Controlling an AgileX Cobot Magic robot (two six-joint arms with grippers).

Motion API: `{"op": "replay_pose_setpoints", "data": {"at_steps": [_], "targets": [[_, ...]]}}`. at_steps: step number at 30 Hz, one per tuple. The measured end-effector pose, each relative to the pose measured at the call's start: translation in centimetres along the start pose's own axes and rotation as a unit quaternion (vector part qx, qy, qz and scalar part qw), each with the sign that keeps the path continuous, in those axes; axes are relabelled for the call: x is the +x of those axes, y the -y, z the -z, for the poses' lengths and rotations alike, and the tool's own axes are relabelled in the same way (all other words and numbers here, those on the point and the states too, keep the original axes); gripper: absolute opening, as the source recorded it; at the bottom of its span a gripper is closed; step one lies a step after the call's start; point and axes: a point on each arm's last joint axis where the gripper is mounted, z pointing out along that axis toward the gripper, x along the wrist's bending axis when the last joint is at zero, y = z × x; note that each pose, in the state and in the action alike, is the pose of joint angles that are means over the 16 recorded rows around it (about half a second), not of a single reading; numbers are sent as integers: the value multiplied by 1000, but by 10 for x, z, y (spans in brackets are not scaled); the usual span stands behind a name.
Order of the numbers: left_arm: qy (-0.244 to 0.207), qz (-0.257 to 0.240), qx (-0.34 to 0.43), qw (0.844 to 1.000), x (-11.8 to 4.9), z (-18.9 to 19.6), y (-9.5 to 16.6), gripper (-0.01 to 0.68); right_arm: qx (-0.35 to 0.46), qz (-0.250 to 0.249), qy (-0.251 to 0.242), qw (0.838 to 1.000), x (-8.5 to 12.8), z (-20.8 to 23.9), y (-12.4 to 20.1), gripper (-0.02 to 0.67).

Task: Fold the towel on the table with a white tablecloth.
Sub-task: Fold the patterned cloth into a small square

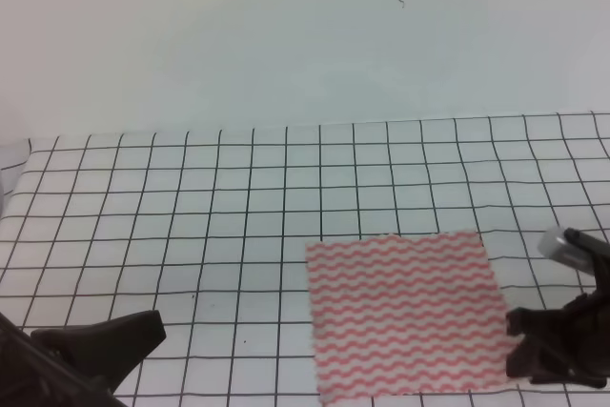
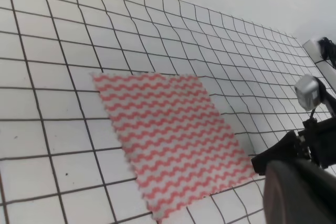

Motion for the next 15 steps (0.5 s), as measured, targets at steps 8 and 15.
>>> {"op": "replay_pose_setpoints", "data": {"at_steps": [8, 15], "targets": [[0, 0, 0, 1000, 0, 0, 0, -2, -15, 10, -11, 1000, 7, 8, -6, 86], [0, -1, 1, 1000, 0, 0, 0, -2, -23, 21, -13, 999, 9, 11, -9, 18]]}}
